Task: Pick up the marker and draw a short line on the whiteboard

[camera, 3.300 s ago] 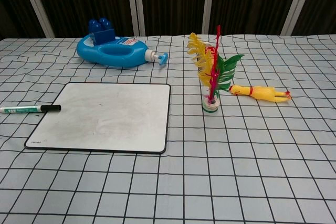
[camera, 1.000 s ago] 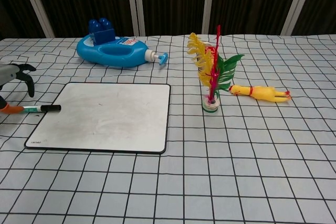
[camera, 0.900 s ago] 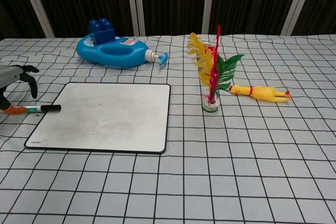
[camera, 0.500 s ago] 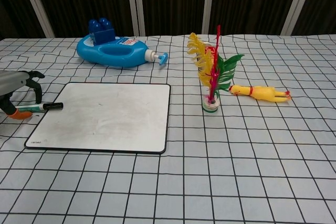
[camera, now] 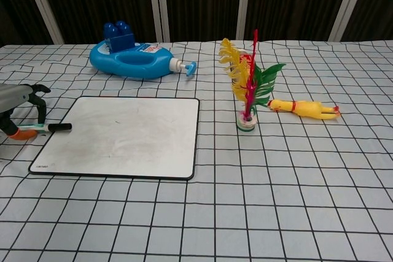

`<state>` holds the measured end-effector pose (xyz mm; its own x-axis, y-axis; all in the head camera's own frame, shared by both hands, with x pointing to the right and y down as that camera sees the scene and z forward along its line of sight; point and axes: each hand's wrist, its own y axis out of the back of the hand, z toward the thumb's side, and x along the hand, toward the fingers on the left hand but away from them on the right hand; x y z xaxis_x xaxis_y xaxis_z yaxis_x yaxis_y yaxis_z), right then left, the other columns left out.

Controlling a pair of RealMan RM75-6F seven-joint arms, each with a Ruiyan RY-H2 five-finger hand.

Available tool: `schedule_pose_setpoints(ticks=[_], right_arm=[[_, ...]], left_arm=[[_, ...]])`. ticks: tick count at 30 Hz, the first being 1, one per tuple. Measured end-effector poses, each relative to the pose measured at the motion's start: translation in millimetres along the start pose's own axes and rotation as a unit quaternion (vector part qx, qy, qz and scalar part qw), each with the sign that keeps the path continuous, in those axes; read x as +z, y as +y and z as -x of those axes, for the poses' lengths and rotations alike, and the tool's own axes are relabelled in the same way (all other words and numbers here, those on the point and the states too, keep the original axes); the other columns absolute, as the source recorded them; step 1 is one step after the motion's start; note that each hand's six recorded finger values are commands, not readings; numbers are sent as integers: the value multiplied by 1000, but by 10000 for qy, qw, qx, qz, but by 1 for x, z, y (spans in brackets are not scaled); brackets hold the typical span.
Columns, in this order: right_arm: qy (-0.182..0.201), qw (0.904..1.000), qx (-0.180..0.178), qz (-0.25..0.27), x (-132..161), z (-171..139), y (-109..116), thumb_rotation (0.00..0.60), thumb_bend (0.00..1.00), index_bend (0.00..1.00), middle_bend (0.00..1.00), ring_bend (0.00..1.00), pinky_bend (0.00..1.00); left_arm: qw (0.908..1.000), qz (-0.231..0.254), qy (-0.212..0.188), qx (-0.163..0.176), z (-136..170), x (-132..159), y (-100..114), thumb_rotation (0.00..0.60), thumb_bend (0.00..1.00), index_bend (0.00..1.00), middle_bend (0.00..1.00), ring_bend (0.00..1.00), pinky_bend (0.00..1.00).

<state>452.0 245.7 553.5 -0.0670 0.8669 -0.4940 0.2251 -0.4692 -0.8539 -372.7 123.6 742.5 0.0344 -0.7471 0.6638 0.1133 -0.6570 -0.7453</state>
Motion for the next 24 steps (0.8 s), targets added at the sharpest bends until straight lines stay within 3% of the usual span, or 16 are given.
schedule_pose_setpoints(ticks=[7, 13, 16, 19, 24], right_arm=[[-11, 10000, -9, 11, 0, 0, 1, 600, 354, 0, 0, 0, 0], [-1, 10000, -14, 29, 1, 1, 1, 600, 354, 0, 0, 0, 0], [-6, 10000, -10, 28, 1, 1, 1, 600, 354, 0, 0, 0, 0], [-10, 10000, -7, 41, 1, 2, 1, 600, 354, 0, 0, 0, 0], [-34, 10000, 6, 56, 0, 2, 1, 600, 354, 0, 0, 0, 0]], left_arm=[[9991, 361, -69, 214, 2, 6, 10, 600, 583, 591, 73, 0, 0], [9891, 1318, -188, 636, 7, 19, 38, 600, 583, 593, 76, 0, 0], [9744, 2043, -304, 882, 10, 28, 55, 600, 583, 595, 82, 0, 0], [9516, 2868, -477, 994, 14, 40, 69, 600, 582, 602, 83, 0, 0], [9024, 4151, -873, 762, 14, 68, 81, 600, 581, 617, 91, 0, 0]])
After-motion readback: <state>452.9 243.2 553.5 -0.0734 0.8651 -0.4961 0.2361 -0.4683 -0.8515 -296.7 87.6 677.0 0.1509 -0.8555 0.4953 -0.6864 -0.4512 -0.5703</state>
